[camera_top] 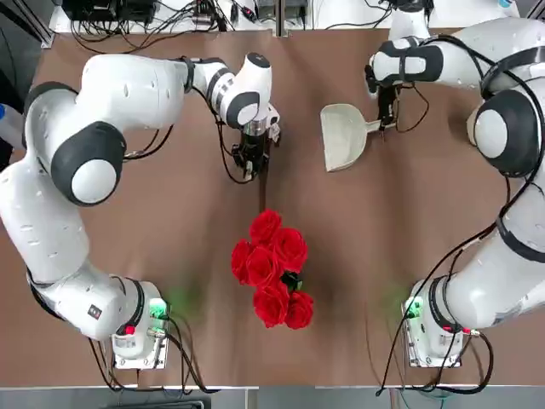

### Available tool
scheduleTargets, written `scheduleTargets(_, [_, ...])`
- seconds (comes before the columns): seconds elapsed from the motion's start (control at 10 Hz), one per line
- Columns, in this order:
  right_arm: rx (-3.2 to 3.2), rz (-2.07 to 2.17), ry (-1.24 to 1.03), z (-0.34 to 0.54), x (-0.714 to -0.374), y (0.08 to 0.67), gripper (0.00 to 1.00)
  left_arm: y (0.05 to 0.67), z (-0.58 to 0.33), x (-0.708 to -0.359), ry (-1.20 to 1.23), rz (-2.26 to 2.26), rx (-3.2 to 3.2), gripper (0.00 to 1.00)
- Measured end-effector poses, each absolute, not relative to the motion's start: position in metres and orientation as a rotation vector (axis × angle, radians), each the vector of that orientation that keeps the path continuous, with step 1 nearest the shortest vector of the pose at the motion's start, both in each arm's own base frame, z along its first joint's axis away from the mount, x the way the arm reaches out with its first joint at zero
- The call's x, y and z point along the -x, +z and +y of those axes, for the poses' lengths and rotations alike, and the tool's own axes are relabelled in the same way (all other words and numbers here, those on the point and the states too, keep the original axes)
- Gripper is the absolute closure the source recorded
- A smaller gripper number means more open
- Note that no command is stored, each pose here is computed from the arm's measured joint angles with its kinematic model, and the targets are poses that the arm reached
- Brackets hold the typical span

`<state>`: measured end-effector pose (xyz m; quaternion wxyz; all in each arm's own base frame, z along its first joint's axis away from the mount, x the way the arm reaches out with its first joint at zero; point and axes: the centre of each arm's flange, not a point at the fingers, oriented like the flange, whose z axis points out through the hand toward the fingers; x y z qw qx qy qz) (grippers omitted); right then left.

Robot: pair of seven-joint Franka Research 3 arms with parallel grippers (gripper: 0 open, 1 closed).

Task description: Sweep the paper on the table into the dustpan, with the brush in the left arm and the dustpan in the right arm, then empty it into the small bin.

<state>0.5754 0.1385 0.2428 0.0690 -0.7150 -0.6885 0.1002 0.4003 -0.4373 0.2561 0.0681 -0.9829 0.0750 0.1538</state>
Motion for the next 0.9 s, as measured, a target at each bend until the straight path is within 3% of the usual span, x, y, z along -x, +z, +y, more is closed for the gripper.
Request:
scheduleTargets(0.5, [2.297,-1.984,0.311,0.222,-0.558,0.254,0.67,0.242,-0.482,-0.371,0.405,0.215,3.006,0.72])
scheduleTargets(0.9, [2.373,-1.930,0.314,0.266,-0.545,0.261,0.67,0.238,-0.502,-0.391,0.399,0.148,3.047,0.72])
